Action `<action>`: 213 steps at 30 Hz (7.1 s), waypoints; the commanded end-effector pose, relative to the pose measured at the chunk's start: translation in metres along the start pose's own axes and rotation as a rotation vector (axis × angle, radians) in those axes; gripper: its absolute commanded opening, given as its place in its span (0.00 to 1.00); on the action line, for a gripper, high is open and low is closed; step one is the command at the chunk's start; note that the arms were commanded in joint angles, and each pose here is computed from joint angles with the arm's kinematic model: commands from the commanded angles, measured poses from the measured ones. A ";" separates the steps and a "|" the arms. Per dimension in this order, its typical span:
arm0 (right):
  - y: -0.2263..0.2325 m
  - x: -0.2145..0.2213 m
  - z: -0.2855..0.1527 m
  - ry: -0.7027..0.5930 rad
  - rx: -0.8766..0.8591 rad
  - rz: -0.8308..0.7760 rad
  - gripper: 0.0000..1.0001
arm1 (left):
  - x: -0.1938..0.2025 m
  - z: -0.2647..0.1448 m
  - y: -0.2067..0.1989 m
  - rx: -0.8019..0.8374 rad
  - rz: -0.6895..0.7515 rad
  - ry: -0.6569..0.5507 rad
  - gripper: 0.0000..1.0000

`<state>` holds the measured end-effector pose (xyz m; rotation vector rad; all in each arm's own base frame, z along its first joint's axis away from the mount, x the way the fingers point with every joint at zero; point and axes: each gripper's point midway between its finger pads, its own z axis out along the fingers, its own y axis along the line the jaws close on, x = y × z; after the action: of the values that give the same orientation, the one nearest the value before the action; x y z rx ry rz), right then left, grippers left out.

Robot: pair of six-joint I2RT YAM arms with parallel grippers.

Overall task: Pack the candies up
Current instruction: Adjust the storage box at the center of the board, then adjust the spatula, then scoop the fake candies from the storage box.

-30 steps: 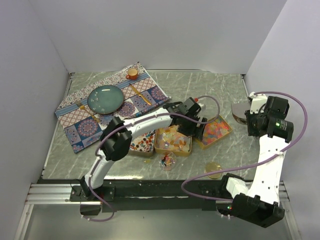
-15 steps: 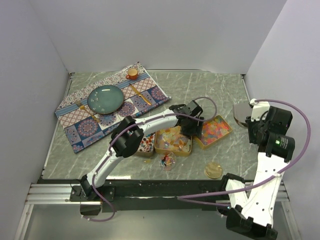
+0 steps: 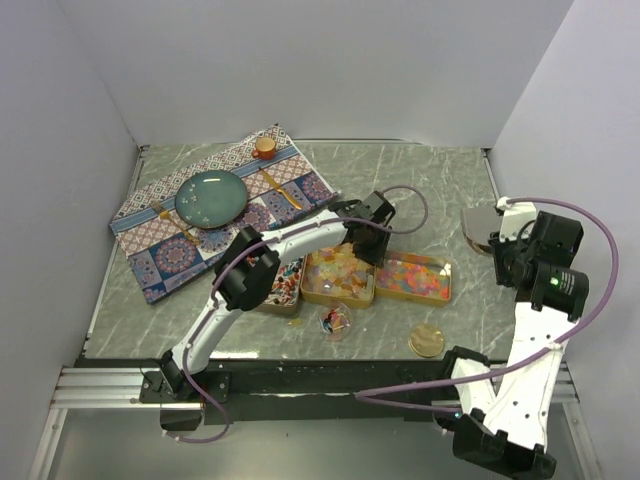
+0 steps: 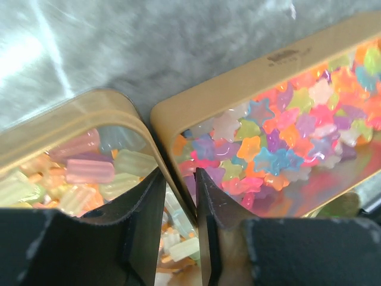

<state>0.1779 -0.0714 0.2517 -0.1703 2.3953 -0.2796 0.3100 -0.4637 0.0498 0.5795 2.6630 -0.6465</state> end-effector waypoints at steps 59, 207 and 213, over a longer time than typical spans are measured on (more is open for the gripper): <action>0.196 -0.201 0.058 -0.307 -0.732 -0.601 0.00 | -0.125 -0.153 0.045 1.131 -0.008 -0.176 0.05; 0.192 0.019 0.187 0.198 -1.008 -1.031 0.00 | -0.011 -0.080 0.128 0.451 0.153 -0.014 0.97; 0.188 -0.007 0.177 0.140 -0.956 -1.007 0.00 | -0.017 -0.073 0.121 0.444 0.166 -0.025 0.97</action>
<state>0.2784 0.0579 0.0485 -1.9299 2.2732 0.4098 0.3494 -0.3287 0.0736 0.8549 2.4583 -1.2578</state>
